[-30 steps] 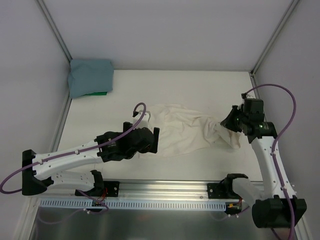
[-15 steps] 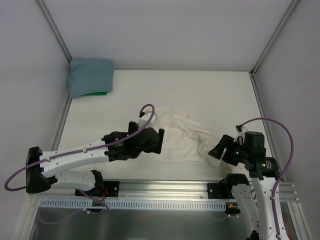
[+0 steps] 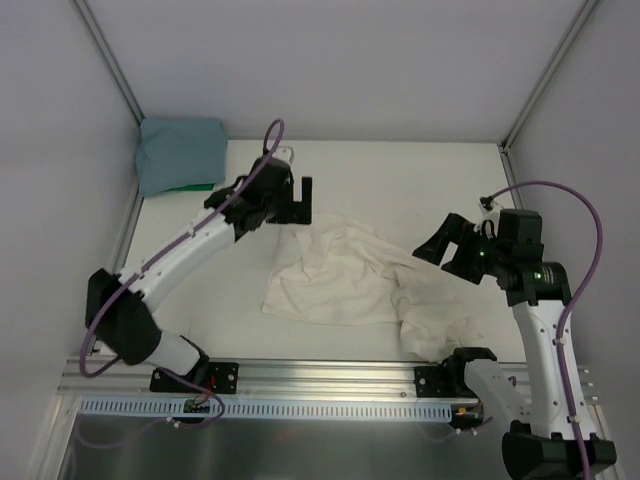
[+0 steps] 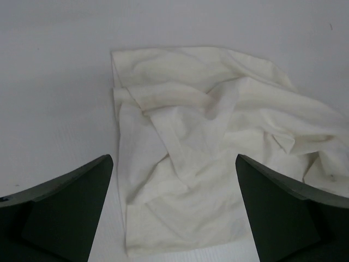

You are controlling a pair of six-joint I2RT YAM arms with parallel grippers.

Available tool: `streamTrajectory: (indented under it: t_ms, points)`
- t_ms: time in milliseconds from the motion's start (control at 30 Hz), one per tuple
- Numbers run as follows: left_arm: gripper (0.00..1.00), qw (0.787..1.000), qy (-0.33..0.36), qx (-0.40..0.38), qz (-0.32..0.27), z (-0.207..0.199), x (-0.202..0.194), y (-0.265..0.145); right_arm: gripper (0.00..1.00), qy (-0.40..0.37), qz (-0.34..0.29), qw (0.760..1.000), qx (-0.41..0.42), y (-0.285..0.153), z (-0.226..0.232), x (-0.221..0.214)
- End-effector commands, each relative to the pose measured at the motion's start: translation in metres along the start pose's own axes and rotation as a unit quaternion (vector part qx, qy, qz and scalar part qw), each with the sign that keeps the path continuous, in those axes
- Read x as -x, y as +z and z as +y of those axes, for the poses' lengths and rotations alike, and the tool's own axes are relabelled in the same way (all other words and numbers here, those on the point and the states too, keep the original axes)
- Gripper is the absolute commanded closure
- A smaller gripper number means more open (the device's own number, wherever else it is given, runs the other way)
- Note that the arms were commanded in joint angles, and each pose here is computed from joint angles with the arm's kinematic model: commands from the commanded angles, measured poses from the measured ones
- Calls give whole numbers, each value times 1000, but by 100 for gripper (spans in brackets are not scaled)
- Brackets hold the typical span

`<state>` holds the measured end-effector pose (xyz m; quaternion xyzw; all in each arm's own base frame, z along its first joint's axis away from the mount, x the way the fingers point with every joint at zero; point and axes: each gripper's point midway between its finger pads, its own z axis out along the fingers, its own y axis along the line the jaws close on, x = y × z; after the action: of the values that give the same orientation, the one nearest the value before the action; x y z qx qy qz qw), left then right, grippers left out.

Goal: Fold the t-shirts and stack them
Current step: Flatten out the tshirt

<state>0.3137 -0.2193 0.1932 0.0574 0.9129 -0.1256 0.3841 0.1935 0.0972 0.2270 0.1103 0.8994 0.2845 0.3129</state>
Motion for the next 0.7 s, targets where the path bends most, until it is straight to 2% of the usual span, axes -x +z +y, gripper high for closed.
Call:
streamTrajectory:
  t_ms: [0, 33, 100, 133, 200, 233, 367, 533, 667]
  points:
    - [2, 997, 27, -77, 13, -8, 62, 17, 1, -1, -25, 999, 31, 4, 18, 24]
    - [3, 995, 32, -66, 65, -3, 45, 40, 1, -2, -29, 999, 26, 4, 16, 25]
    - [4, 994, 38, -78, 68, -7, 62, 48, 1, -9, -30, 999, 19, 3, 13, 24]
    - [4, 992, 32, -71, 98, 0, 52, 66, 1, -11, -31, 999, 12, 1, 10, 21]
    - [6, 990, 13, -88, 113, -3, 60, 75, 0, -14, -33, 999, 6, 1, 6, 20]
    - [6, 987, 1, -81, 138, 6, 50, 93, 0, -17, -31, 999, 2, 0, 5, 19]
    - [7, 979, -25, -67, 191, 19, 31, 113, 1, -26, -32, 999, -6, -4, 2, 17]
    - [8, 970, -37, -24, 239, 47, 7, 129, 1, -31, -27, 999, -12, -3, -3, 12]
    - [8, 970, -38, -5, 241, 65, -1, 133, 0, -29, -22, 999, -13, -1, -5, 9]
